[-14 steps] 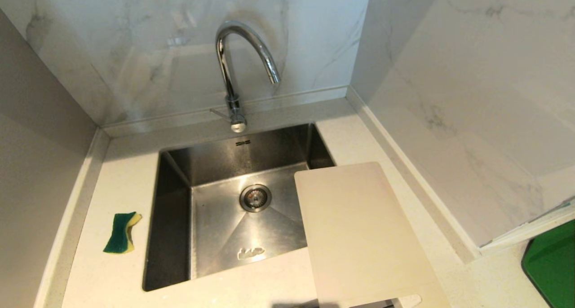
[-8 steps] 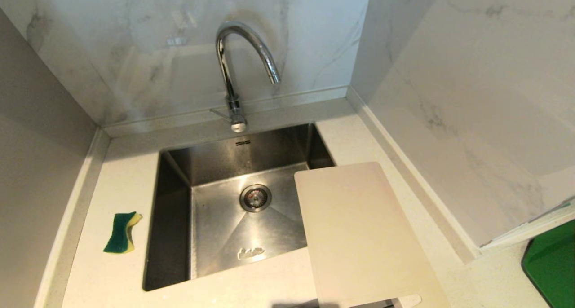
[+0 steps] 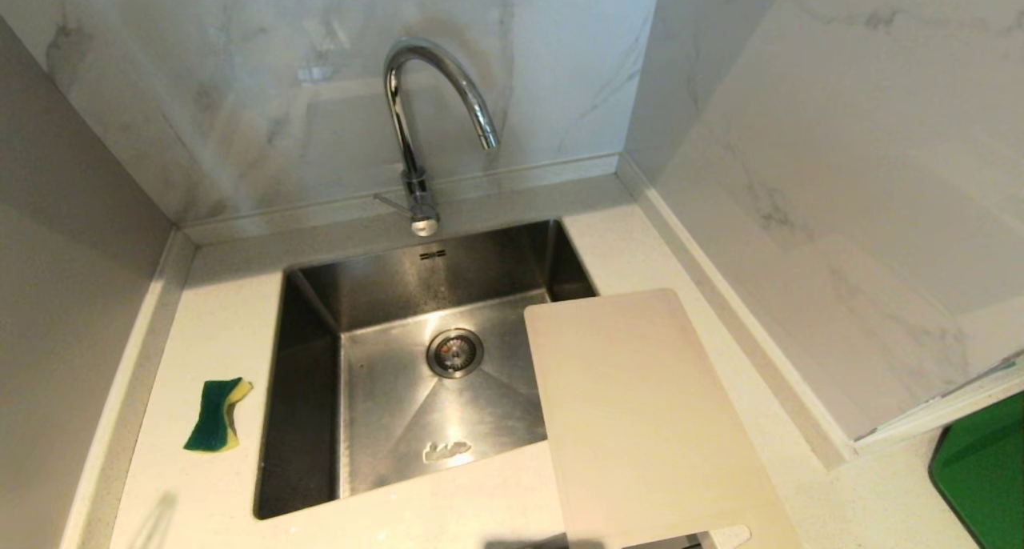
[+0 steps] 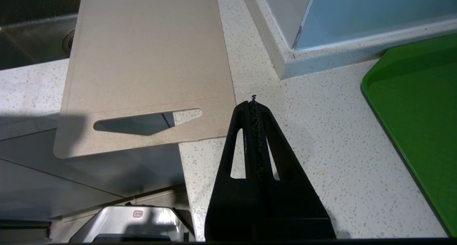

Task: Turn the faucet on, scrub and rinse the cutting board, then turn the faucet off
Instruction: Turn on the tap

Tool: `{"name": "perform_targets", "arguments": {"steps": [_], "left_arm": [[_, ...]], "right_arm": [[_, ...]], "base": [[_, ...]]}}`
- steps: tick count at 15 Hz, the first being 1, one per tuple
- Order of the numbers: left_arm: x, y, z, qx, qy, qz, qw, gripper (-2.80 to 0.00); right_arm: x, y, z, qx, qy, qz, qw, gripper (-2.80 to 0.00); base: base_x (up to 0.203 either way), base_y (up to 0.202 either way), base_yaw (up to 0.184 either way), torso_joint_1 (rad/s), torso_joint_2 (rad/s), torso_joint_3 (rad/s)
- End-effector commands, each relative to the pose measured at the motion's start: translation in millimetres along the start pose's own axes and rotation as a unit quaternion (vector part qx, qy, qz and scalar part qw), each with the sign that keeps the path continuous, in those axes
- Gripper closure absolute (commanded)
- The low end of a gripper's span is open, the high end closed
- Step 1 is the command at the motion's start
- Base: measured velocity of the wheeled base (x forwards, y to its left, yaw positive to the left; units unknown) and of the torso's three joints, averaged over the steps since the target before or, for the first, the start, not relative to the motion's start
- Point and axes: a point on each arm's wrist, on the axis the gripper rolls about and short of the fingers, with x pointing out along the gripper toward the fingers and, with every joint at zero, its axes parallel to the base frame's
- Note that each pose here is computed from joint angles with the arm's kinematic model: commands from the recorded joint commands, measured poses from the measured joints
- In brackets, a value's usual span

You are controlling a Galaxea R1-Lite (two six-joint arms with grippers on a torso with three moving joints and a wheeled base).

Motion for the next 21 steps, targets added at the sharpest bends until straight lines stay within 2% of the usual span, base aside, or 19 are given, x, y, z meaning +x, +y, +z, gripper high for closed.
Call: {"name": "perform_targets", "arguments": {"steps": [1,6,12,18,21], "left_arm": [[34.7,4.4,28.3,0.015,0.018,-0.004,0.9997,0.00],[72.4,12.3,77.5,0.032,-0.007,0.000,0.9995,0.00],[109.1,15.2,93.8,0.064,0.003,0.004,0.9979,0.00],[205.5,13.4,102.2,0.084,0.043,-0.010,0.9955,0.00],[257.6,6.2,108.6,0.079,0.054,0.004,0.9955,0.00]], "right_arm": [[0.0,0.1,0.2,-0.005,-0.001,0.004,1.000,0.00],[0.2,0.0,-0.5,-0.003,0.000,0.002,1.000,0.00],[0.2,0.0,-0.4,-0.003,0.000,0.002,1.000,0.00],[0.2,0.0,-0.4,-0.003,-0.001,0.002,1.000,0.00],[0.2,0.0,-0.5,-0.003,0.000,0.002,1.000,0.00]], "base": [[0.000,0.000,0.000,0.000,0.00,0.000],[0.000,0.000,0.000,0.000,0.00,0.000],[0.000,0.000,0.000,0.000,0.00,0.000],[0.000,0.000,0.000,0.000,0.00,0.000],[0.000,0.000,0.000,0.000,0.00,0.000]]}}
